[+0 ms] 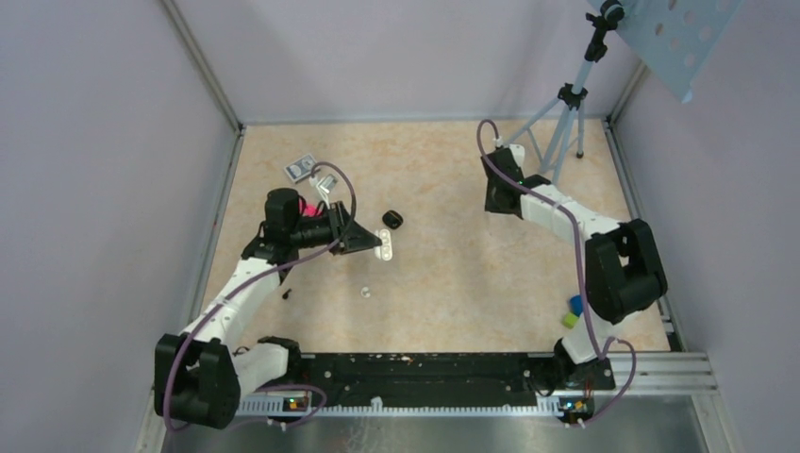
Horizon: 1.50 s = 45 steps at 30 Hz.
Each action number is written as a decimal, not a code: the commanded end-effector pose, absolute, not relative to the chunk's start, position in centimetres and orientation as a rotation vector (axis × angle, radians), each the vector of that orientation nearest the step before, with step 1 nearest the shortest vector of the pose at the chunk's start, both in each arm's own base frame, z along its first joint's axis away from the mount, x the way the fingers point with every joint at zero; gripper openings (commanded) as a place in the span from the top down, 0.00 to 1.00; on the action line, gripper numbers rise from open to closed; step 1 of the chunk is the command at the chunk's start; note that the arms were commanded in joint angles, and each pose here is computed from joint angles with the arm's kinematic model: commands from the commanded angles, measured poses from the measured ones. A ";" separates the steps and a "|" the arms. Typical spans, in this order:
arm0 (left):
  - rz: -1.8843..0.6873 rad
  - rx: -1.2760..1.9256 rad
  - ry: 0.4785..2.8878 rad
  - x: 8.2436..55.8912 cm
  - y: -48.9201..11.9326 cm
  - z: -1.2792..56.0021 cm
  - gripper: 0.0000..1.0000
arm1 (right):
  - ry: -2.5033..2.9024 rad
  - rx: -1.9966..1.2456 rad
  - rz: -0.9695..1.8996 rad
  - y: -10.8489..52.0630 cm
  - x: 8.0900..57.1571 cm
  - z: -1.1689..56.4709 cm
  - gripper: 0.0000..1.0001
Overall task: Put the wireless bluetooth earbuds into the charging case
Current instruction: Pick up the left earbud from the corner of the board.
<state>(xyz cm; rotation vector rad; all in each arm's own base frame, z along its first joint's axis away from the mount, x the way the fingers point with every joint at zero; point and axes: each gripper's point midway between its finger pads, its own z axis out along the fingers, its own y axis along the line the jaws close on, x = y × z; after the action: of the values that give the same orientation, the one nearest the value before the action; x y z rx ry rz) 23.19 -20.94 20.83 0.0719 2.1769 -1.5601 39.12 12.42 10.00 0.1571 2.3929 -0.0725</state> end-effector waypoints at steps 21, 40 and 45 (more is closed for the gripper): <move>-1.556 0.233 2.173 22.1 -20.5 21.8 1.00 | 2.381 0.095 -0.219 10.1 45.3 8.5 0.70; -1.547 0.259 2.154 21.7 -20.6 22.5 0.99 | 2.459 0.059 -0.270 10.3 47.5 5.4 0.73; -1.550 0.255 2.160 21.6 -20.5 22.3 0.99 | 2.477 0.031 -0.236 10.7 47.2 4.8 0.73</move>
<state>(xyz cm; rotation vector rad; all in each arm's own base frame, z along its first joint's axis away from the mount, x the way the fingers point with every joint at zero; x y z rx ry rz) 21.57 -20.34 20.40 0.1672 2.2376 -1.5556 46.78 10.53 4.30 0.0508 2.4879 -0.2645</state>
